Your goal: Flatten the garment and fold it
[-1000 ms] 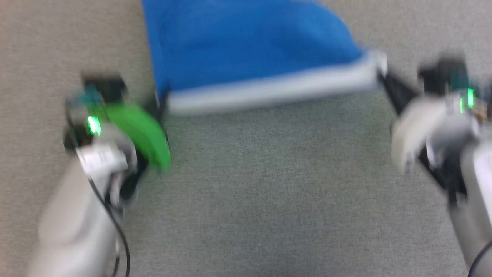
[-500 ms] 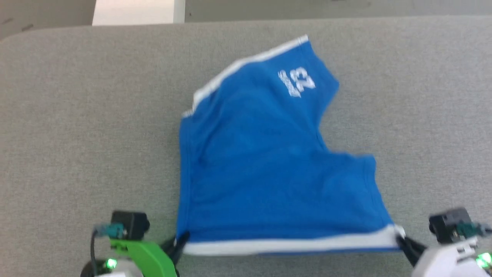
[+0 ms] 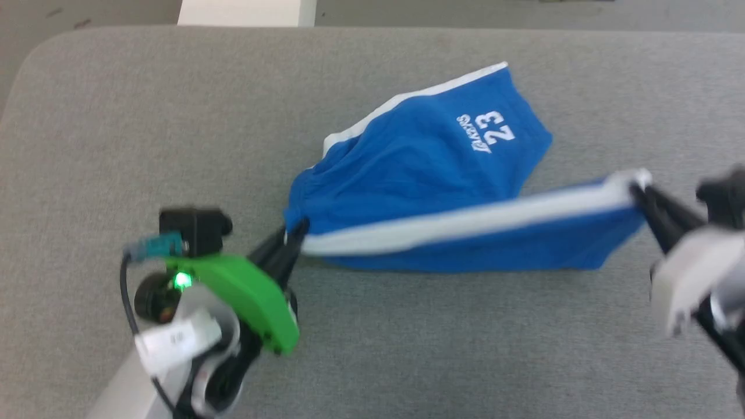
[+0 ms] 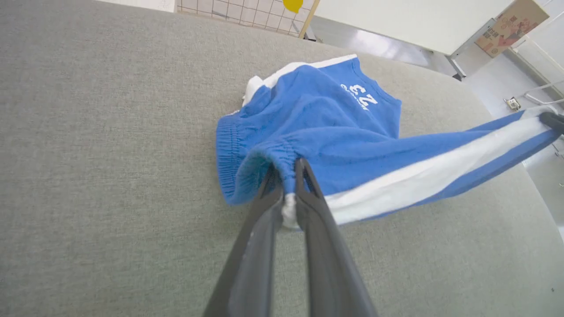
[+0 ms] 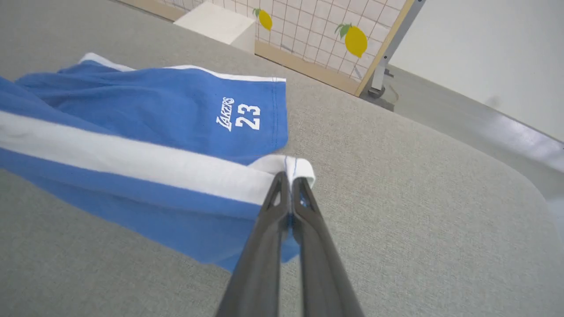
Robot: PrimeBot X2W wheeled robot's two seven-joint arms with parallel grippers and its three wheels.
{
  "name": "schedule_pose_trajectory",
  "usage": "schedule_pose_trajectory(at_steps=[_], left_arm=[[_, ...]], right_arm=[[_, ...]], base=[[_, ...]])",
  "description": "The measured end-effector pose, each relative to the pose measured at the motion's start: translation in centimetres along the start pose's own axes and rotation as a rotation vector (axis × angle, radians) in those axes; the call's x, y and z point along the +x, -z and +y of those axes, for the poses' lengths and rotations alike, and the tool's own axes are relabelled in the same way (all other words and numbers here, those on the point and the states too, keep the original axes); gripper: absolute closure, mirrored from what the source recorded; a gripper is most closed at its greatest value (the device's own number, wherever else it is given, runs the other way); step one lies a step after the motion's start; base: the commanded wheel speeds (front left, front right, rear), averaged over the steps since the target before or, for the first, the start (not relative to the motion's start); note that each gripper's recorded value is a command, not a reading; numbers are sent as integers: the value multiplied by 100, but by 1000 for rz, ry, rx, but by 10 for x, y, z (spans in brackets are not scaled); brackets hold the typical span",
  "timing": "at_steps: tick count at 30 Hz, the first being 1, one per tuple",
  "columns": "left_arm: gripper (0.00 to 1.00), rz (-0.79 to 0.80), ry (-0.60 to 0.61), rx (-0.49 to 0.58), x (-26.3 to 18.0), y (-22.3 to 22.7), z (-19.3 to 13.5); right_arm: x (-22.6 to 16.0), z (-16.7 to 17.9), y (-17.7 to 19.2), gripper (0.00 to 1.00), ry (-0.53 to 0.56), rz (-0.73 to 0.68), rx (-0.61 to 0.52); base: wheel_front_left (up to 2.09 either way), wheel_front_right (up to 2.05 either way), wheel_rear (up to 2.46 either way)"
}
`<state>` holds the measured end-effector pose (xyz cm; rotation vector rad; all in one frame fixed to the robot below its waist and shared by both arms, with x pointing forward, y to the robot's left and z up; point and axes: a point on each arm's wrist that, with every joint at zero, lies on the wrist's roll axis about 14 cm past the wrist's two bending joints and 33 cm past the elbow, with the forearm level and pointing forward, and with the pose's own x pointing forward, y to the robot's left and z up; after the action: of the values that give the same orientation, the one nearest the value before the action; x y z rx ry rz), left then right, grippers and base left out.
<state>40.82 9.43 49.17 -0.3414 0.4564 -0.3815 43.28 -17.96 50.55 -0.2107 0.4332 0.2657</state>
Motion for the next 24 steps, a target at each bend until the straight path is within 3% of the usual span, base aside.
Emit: schedule_pose_trajectory(at_steps=[6,16,24], left_arm=[[100,-23,-45,-65,31,-11,22],[100,15,-160,-134,73,6,71],[100,50,-200,-144,90,27,90]], right_arm=[[63,-4,-29,100,-38,-51,-44],[163,8,-36,100,-97,9,-166],[222,21,0,100,-136,160,-239]], base=[[0,0,0],[0,0,0],[0,0,0]])
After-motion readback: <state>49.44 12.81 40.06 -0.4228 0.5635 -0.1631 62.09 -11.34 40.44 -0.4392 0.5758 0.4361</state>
